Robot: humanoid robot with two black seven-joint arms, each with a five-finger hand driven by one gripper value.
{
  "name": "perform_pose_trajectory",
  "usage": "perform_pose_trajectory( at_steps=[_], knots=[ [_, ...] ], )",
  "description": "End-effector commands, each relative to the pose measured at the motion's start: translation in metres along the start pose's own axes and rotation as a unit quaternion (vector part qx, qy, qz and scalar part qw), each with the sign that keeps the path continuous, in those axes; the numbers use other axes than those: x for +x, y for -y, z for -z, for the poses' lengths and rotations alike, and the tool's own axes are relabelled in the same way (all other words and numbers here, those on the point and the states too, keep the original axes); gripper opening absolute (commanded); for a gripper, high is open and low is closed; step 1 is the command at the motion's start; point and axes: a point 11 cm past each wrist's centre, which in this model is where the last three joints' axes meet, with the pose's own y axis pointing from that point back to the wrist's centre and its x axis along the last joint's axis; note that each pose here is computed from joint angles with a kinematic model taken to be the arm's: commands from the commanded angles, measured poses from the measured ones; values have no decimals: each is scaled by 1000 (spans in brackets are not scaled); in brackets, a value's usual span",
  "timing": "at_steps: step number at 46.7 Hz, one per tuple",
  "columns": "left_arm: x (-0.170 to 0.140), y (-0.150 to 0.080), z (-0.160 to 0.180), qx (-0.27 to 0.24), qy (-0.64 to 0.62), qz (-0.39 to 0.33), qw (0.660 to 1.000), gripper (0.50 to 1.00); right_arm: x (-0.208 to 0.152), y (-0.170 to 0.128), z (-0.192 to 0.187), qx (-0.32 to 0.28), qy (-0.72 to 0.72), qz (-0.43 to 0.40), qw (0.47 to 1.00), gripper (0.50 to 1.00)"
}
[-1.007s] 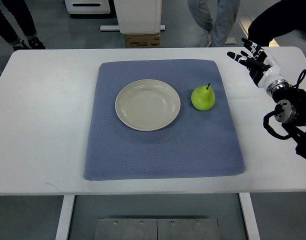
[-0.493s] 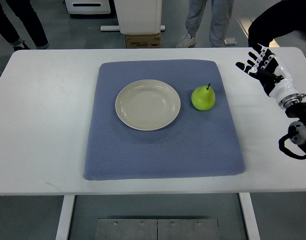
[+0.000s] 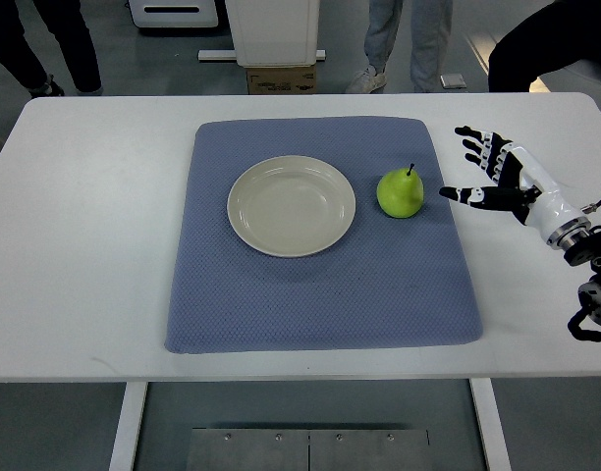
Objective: Place pear on plate with right hand
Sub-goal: 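Open the right hand and move it toward the green pear, then close the right hand fingers around the green pear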
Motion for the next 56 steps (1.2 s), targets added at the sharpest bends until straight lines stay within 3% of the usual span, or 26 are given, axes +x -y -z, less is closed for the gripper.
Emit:
perform_pose_trajectory(
  at_steps=[1, 35, 56],
  knots=[
    [0, 0, 0, 0, 0, 0, 1000, 1000, -5, 0, -3, -6, -28, 4, 1000, 1000],
    [0, 0, 0, 0, 0, 0, 1000, 1000, -62, 35, 4, -4, -110, 60, 992, 1000],
    [0, 0, 0, 0, 0, 0, 1000, 1000, -66, 55, -6, -12, -135, 31, 990, 1000]
  ],
)
